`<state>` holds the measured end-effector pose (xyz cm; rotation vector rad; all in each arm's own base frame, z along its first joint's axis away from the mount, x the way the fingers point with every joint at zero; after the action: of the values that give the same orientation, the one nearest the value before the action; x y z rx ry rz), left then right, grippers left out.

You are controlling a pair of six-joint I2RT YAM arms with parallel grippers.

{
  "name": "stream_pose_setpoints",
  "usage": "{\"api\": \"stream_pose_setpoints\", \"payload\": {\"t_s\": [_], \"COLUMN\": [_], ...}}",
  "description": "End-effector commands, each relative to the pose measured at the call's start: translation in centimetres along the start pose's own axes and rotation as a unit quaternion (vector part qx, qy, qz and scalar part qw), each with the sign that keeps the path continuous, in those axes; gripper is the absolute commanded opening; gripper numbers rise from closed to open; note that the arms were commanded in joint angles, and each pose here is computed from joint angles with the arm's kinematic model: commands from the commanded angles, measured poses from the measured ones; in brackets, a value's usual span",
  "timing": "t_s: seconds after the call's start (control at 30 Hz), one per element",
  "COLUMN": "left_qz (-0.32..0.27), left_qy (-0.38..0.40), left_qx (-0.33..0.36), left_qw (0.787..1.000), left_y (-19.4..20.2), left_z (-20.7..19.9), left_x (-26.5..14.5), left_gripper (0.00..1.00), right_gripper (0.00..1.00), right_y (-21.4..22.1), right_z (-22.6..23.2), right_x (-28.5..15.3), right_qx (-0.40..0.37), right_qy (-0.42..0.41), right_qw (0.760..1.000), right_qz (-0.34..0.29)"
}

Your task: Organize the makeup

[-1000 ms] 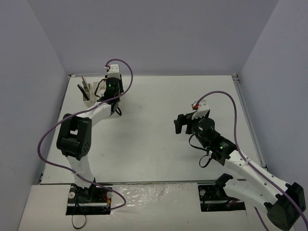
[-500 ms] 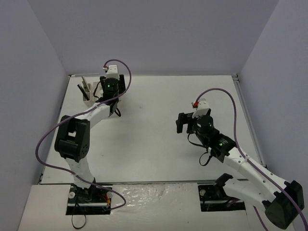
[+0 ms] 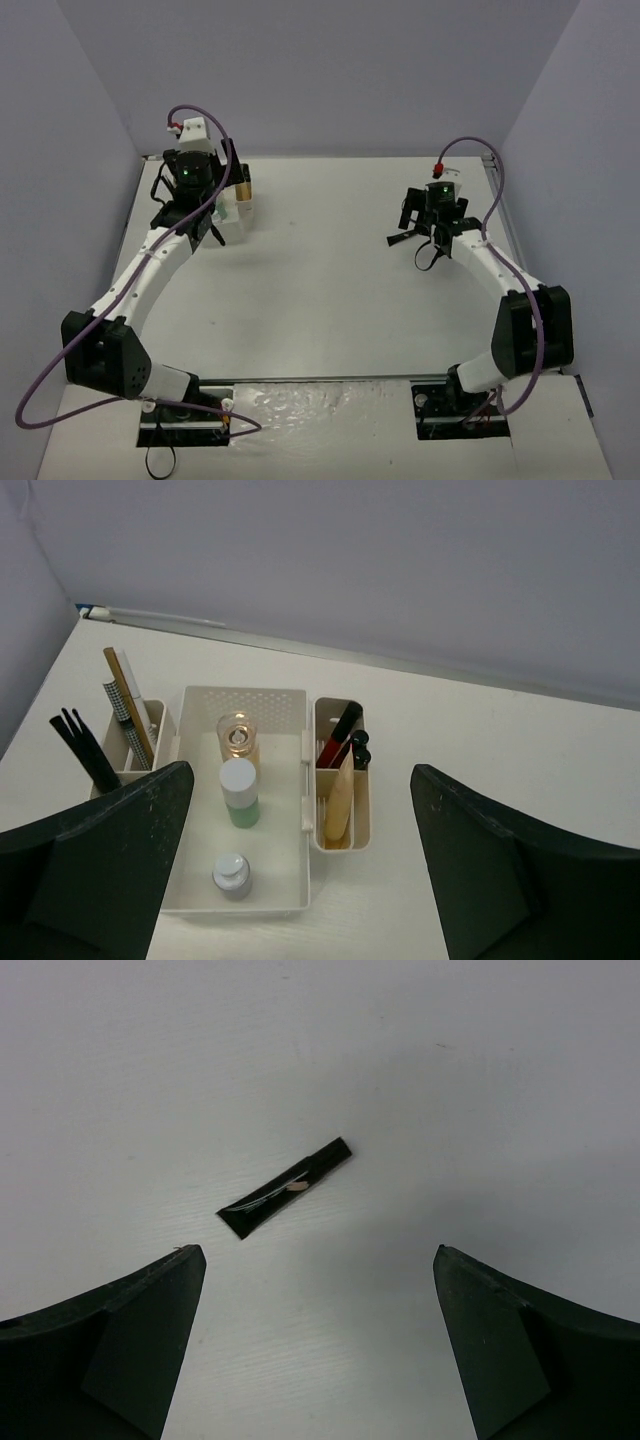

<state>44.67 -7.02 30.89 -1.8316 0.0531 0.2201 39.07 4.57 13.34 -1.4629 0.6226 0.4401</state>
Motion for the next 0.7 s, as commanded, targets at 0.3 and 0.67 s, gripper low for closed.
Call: {"api": "stream_pose_setpoints", "payload": {"t_s": [0.3, 0.67], "left_qz": [0.156, 0.140], "left_qy": [0.101, 0.091], "left_qx": [-0.034, -0.011], "left_qw": [0.982, 0.986], "left_y": [4.1, 6.0], "left_z": [-0.1, 2.5], "left_x": [-12.3, -15.3], "left_gripper": [0.89, 0.93], "right_gripper": [0.90, 0.90], "right_y": [-2.6, 1.5], "right_z": [-1.9, -3.5], "right_x": [9.7, 11.7], "right_qx": [0.001, -0.016], "right_qy": [0.052, 0.089], "right_qw": [0.998, 0.992], "right_qz": [0.033, 0.083]}}
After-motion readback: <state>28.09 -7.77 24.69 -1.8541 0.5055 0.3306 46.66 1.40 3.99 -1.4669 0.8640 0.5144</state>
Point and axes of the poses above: each gripper's point midway between its finger pads, its own x axis out along the fingers, its own z axis along the line the jaws close on, y = z × x, the point moved 1 cm from there along -x, back along the fingers, and after that the axes turned 7 degrees about -x, right-handed, at the moved point
